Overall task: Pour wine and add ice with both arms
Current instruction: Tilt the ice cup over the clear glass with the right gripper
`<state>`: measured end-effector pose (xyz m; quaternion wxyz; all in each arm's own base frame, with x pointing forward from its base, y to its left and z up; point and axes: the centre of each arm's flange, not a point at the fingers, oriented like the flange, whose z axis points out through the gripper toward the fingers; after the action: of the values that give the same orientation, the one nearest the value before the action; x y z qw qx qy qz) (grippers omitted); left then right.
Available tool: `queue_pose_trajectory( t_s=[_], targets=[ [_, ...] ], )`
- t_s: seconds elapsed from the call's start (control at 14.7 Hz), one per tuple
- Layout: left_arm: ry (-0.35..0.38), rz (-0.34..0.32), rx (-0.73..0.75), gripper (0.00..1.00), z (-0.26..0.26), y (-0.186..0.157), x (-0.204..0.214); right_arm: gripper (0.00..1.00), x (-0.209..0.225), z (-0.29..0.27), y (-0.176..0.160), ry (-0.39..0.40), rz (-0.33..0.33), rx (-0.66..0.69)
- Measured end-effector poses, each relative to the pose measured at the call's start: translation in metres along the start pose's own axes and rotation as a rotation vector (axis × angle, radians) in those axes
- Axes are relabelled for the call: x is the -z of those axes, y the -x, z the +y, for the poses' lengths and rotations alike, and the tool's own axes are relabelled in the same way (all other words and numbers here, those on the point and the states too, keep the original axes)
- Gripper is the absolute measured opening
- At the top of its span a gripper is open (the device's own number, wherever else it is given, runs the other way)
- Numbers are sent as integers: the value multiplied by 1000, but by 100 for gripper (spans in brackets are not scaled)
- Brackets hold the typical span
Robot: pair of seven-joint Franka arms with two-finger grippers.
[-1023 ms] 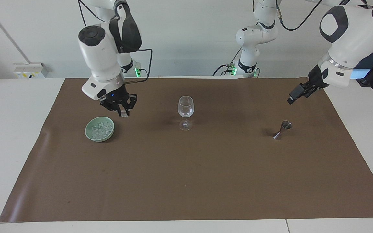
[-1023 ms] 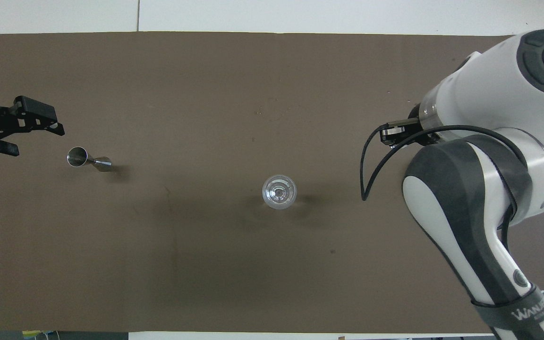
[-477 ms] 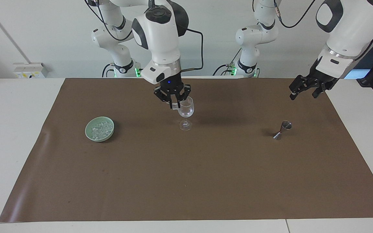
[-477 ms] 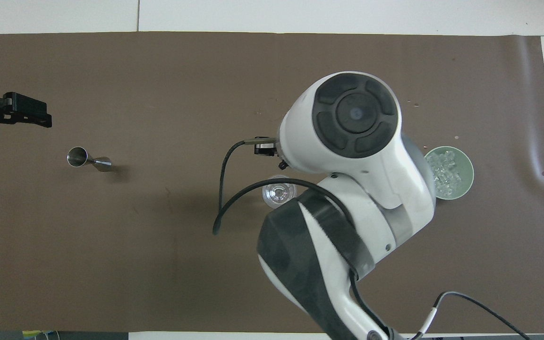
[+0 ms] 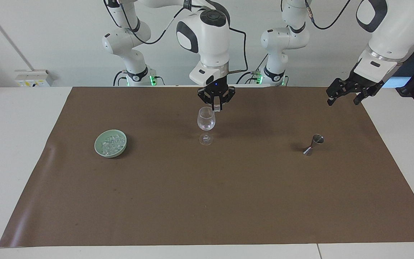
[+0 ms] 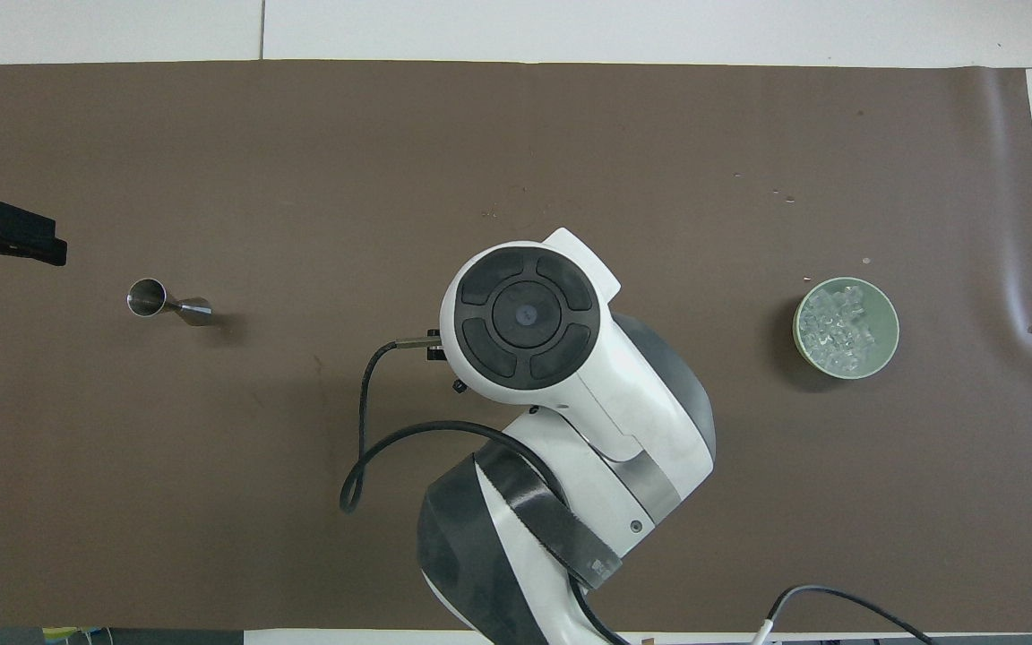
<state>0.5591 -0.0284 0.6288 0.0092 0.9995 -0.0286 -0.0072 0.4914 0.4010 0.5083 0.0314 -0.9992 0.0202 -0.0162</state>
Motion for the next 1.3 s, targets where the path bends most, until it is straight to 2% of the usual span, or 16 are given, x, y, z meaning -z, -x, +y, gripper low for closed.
queue_pose_trajectory(
  t_s=[0.89, 1.02, 1.3],
  targets=[
    [7, -24, -5, 100, 4, 8, -1, 27, -14, 27, 4, 34, -34, -29],
    [7, -25, -5, 100, 4, 8, -2, 41, -13, 27, 5, 32, -33, -29],
    [7, -27, -5, 100, 3, 8, -3, 84, -1, 30, -1, 28, -15, -35]
  ],
)
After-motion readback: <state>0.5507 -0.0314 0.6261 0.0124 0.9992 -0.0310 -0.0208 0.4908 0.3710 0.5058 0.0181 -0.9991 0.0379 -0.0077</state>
